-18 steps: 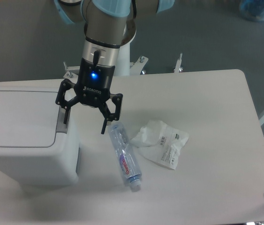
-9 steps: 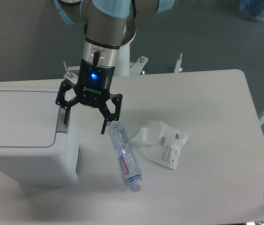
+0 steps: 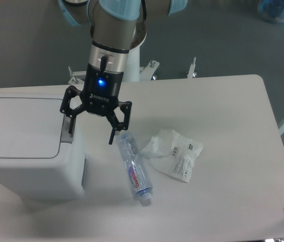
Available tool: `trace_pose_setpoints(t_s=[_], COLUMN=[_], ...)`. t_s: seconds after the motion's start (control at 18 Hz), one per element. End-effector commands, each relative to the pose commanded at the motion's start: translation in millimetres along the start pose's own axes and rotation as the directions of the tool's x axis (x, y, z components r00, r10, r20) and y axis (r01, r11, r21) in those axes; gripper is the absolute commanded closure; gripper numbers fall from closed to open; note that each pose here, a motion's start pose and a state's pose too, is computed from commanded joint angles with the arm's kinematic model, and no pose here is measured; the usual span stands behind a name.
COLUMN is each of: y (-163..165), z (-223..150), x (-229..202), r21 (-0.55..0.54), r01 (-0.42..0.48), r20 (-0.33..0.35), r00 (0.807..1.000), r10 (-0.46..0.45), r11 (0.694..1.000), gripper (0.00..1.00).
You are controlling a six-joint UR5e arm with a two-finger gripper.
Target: Open the trash can
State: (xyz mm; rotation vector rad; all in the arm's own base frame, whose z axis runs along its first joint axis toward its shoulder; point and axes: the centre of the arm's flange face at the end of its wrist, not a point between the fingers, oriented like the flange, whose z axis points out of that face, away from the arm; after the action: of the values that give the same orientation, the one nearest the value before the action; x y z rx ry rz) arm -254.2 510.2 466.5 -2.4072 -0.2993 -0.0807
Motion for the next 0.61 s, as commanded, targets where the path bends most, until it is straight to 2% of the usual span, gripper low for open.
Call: trace_pose_setpoints(t_s=[0.61], y=[0.3], z=[0.6], x=[-1.2], r21=[-0.001], r01=[0.013], r20=[0.0], r00=[1.0], r10=[-0.013], r11=[1.0], gripper=[0.0])
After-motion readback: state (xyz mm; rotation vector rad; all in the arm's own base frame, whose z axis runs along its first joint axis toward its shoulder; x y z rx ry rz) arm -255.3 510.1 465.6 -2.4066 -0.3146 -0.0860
